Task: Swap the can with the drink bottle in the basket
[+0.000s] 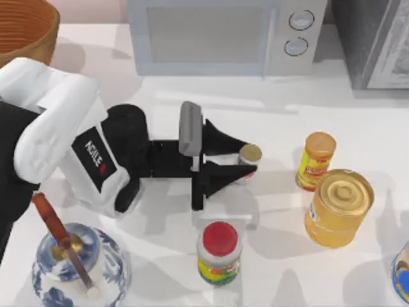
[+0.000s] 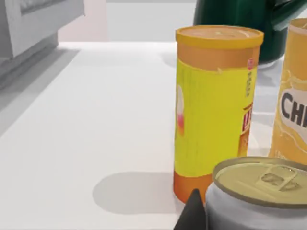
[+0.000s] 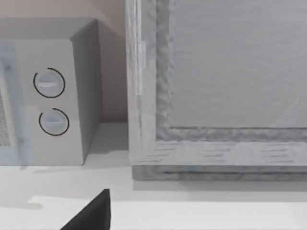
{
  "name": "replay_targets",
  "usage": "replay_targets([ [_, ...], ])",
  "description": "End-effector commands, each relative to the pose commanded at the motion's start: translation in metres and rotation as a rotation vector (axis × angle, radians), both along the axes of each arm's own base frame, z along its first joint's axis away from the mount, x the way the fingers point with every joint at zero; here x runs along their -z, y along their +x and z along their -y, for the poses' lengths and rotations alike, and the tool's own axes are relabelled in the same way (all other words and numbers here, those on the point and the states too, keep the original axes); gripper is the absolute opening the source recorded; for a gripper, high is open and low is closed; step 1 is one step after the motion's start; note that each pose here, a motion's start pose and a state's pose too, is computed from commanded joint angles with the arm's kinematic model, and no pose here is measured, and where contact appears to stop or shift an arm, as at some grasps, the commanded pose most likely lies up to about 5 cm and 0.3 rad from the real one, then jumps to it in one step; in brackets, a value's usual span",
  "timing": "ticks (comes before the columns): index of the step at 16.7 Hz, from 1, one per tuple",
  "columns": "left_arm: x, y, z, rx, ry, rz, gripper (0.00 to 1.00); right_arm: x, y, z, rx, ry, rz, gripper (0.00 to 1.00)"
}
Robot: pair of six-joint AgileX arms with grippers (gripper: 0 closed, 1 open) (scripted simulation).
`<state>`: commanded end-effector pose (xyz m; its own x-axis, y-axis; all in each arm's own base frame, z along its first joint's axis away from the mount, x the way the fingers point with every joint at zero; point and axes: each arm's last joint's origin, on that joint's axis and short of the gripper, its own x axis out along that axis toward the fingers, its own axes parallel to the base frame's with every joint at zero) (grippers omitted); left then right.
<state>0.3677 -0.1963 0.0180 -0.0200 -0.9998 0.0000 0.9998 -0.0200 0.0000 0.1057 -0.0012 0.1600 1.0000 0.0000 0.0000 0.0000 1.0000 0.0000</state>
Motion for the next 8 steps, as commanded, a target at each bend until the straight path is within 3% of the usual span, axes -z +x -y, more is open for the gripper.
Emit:
replay_targets([
  [8, 0.0000, 0.0000, 0.0000, 0.000, 0.000, 0.000, 0.83, 0.0000, 0.0000, 0.0000, 0.000, 0.000, 0.000, 1.00],
])
